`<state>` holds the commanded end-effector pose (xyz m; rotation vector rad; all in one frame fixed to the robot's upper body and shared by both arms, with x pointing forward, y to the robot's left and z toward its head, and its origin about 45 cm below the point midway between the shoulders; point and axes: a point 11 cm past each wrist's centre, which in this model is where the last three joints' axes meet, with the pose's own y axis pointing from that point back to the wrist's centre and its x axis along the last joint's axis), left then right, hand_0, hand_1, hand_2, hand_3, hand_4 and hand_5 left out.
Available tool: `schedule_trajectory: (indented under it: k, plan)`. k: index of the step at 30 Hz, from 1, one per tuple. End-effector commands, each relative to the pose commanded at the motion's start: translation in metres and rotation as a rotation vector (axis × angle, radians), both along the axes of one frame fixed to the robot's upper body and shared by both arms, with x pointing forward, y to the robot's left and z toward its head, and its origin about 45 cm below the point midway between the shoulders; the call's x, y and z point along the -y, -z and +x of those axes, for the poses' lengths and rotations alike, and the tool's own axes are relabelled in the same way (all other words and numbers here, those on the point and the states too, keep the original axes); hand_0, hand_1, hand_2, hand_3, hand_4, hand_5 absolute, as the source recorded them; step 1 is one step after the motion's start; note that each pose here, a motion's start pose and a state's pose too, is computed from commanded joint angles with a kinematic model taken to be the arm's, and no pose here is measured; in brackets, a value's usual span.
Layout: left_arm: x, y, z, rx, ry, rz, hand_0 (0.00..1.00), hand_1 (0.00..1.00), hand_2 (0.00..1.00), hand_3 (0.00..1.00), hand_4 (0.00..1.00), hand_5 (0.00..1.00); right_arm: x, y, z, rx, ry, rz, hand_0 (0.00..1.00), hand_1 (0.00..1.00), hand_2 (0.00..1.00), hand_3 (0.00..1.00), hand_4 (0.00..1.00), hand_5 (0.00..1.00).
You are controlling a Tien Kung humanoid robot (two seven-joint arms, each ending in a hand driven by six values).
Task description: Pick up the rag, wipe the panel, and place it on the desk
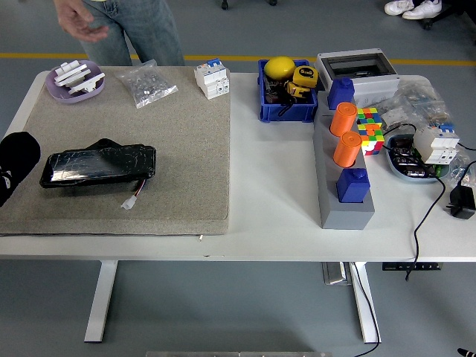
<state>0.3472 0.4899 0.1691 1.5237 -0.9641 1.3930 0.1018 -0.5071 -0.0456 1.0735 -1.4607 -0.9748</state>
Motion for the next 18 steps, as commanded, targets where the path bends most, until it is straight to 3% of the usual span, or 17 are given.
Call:
schedule_trajectory:
  k: [8, 9, 14, 15, 18]
  plan:
    - [0.004, 0.008, 0.0005, -0.026, 0.009, -0.009, 0.228, 0.189, 0.537, 0.47, 0.064, 0.002, 0.001, -0.001, 0.0, -0.003, -0.003, -0.004, 0.737, 0.449, 0.707, 0.698, 0.998, 0.618]
    - [0.005, 0.01, 0.0, -0.035, 0.012, -0.015, 0.273, 0.341, 0.543, 0.48, 0.041, 0.002, 0.002, -0.001, 0.0, -0.003, -0.003, -0.005, 0.736, 0.449, 0.707, 0.698, 0.998, 0.616]
    - [0.008, 0.015, -0.0013, -0.071, 0.009, -0.019, 0.273, 0.341, 0.543, 0.48, 0.041, 0.002, 0.002, -0.001, 0.0, -0.002, -0.006, -0.008, 0.736, 0.449, 0.707, 0.698, 0.998, 0.616]
    - [0.007, 0.016, -0.0014, -0.074, 0.007, -0.018, 0.333, 0.488, 0.597, 0.498, 0.03, 0.002, 0.002, -0.001, 0.0, -0.002, -0.006, -0.008, 0.737, 0.445, 0.708, 0.697, 0.998, 0.618]
    - [0.004, 0.021, -0.0034, -0.122, -0.012, -0.026, 0.333, 0.488, 0.597, 0.498, 0.03, 0.002, 0.002, -0.001, 0.001, -0.001, -0.007, -0.009, 0.737, 0.445, 0.708, 0.697, 0.998, 0.618]
